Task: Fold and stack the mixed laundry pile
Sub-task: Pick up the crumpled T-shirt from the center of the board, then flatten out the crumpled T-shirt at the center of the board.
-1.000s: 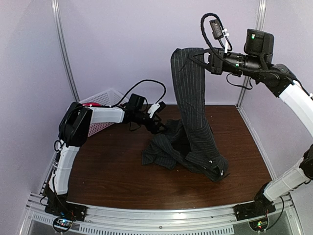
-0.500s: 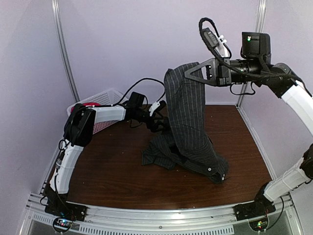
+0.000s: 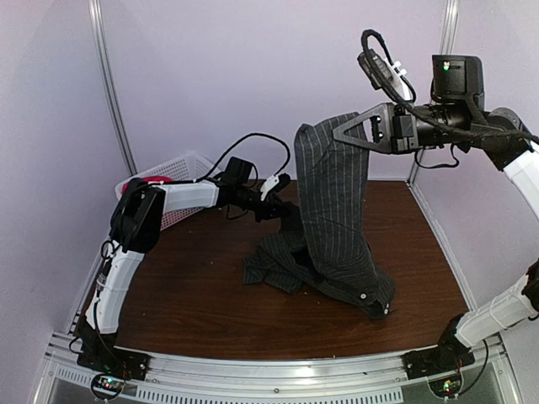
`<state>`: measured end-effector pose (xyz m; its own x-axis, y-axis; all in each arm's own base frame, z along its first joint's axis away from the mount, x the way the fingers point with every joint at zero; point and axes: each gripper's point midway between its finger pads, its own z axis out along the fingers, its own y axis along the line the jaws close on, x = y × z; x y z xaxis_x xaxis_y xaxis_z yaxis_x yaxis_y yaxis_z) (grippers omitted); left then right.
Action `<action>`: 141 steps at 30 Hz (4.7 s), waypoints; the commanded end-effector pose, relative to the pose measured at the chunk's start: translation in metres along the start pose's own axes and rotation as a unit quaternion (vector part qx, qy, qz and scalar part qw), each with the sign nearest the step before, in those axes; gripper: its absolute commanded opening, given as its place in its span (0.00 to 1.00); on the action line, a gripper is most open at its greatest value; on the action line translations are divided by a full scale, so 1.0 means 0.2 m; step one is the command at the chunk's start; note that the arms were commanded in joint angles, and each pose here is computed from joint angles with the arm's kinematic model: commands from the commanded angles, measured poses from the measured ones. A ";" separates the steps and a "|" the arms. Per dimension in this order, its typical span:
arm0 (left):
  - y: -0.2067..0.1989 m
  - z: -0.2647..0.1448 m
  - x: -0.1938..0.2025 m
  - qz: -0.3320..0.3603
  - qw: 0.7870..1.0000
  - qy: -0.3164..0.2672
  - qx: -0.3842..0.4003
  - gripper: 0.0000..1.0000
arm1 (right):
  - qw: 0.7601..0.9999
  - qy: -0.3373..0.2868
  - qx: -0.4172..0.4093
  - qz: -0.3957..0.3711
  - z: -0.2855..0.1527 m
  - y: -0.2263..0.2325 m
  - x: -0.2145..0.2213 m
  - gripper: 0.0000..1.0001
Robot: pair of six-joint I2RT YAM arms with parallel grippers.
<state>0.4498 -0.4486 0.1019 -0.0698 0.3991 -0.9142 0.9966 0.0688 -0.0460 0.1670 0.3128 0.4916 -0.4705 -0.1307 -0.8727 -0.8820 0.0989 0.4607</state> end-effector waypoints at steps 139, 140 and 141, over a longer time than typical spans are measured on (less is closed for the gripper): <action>0.13 -1.33 -0.47 -0.242 0.846 0.085 -0.468 0.98 | 0.842 -0.066 0.497 0.201 -0.94 -2.02 0.14 0.99; 0.09 -1.27 -0.42 -0.245 0.855 0.093 -0.447 0.98 | 0.845 -0.053 0.488 0.212 -0.89 -2.00 0.22 0.97; 0.04 -1.19 -0.37 -0.244 0.866 0.105 -0.424 0.98 | 0.843 -0.032 0.484 0.232 -0.84 -2.00 0.35 0.94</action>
<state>0.4835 -0.2224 0.2545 -0.6205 0.2923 -0.7277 0.3308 0.9389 0.0950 0.5295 0.0555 0.2757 -0.6903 0.1877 -0.6987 -0.0971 0.9330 0.3466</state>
